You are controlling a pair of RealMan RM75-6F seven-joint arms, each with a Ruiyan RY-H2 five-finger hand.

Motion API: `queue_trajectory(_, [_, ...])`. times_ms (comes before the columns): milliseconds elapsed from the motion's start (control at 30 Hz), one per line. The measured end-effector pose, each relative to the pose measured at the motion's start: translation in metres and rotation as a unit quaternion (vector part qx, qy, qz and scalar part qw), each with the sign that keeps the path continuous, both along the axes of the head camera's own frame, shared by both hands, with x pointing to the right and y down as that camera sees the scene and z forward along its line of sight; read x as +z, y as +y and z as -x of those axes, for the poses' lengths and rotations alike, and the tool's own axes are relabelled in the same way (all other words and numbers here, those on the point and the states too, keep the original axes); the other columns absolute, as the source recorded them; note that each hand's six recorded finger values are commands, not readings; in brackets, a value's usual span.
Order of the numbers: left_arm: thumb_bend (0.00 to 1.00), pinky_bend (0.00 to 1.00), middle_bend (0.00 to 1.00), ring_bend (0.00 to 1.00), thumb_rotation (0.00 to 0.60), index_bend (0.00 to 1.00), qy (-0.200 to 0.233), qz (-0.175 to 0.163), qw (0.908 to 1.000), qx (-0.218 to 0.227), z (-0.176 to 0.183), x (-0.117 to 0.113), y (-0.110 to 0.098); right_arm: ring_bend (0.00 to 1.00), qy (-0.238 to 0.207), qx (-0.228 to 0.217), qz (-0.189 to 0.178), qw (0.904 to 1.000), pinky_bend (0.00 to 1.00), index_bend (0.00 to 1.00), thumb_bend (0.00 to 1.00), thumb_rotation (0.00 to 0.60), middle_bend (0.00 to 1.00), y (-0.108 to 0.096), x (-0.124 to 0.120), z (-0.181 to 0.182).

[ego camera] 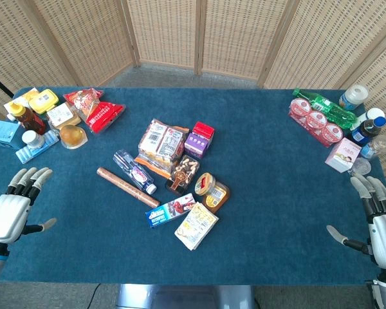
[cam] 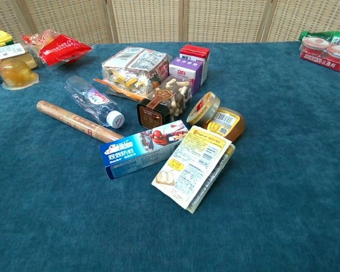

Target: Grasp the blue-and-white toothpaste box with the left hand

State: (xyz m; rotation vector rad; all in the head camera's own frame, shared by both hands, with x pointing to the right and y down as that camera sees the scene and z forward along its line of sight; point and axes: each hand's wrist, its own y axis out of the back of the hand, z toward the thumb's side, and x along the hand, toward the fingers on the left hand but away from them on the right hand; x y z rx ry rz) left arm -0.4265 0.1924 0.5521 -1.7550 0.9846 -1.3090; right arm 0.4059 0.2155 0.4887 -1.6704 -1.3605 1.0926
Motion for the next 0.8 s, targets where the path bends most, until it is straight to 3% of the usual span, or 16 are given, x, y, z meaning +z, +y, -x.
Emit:
queue_trajectory(300, [0.05, 0.0, 0.0, 0.0, 0.6, 0.01, 0.007, 0.024, 0.9996, 0.013, -0.011, 0.011, 0.004, 0.0, -0.004, 0.006, -0.006, 1.0, 0.0, 0.0, 0.0, 0.6, 0.0, -0.001, -0.004, -0.003])
queue_trajectory(800, [0.05, 0.0, 0.0, 0.0, 0.6, 0.06, 0.049, 0.088, 0.9919, 0.077, -0.075, 0.033, 0.006, 0.0, -0.002, 0.007, -0.006, 1.0, 0.0, 0.0, 0.0, 0.6, 0.0, -0.002, -0.004, -0.003])
